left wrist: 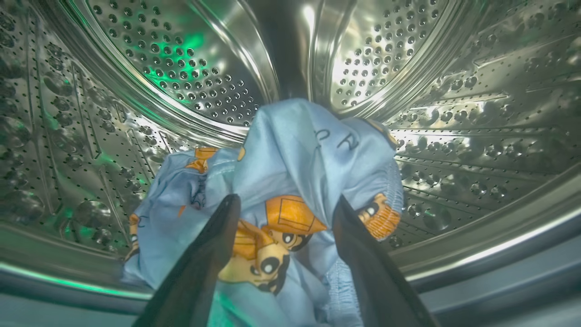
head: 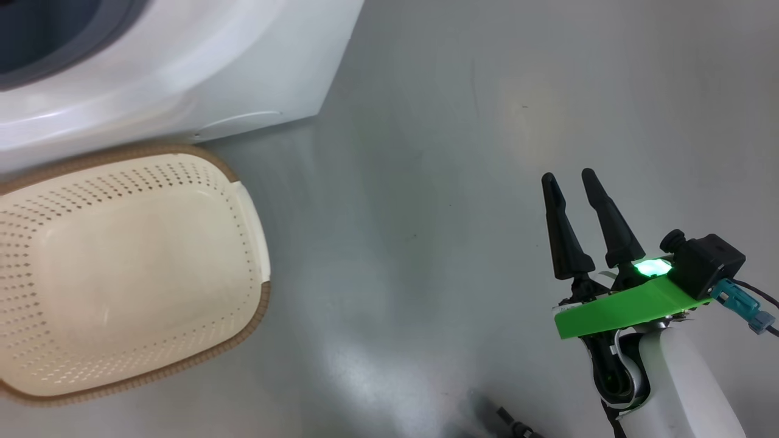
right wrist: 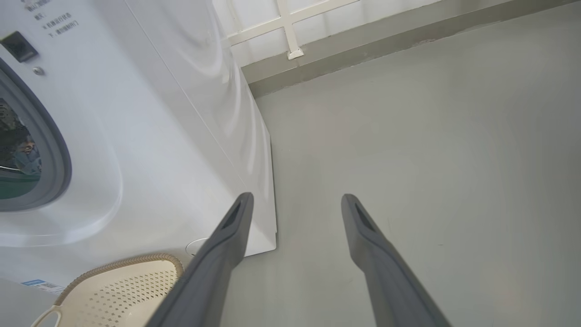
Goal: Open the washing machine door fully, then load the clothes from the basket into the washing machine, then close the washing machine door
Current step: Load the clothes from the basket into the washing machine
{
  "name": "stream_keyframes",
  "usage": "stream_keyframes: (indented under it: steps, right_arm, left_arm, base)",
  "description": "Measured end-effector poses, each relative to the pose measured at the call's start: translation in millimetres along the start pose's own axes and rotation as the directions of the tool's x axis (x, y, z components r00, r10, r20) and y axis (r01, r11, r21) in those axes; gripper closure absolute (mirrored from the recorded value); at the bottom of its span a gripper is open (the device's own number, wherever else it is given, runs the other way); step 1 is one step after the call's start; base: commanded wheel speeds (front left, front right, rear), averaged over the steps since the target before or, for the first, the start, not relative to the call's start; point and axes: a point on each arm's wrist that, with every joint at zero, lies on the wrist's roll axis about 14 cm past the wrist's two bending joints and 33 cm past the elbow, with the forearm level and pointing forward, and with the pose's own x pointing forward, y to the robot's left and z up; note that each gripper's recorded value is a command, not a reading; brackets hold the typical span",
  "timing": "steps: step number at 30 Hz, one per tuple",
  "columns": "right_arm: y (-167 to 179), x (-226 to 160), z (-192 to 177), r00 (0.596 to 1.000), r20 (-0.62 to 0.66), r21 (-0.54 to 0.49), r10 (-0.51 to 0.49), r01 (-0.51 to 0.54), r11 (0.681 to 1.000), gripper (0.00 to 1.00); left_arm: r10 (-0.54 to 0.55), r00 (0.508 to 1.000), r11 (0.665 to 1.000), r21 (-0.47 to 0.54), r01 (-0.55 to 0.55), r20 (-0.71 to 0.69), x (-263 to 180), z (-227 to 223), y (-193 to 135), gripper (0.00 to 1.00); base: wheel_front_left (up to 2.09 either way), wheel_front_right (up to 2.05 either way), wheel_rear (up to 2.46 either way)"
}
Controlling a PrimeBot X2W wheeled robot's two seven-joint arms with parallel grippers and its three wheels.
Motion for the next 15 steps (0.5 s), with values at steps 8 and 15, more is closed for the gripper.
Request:
stream_keyframes:
  steps: [8, 15]
  right_arm:
    - [7, 2, 5, 1.000, 0.016, 0.002, 0.020, -0.020, 1.000, 0.00]
    - [17, 3, 14, 0.998, 0.041, -0.024, 0.054, -0.053, 0.998, 0.00]
  left_arm:
    - [0.002, 0.999, 0.998, -0.058, 0.000, 0.035, -12, 13, -5, 0.00]
    - [-0.004, 0.998, 0.993, -0.117, 0.011, 0.058, -46, 6, -15, 0.00]
  base:
    - [0.00, 0.00, 0.00]
    - [0.00, 0.00, 0.00]
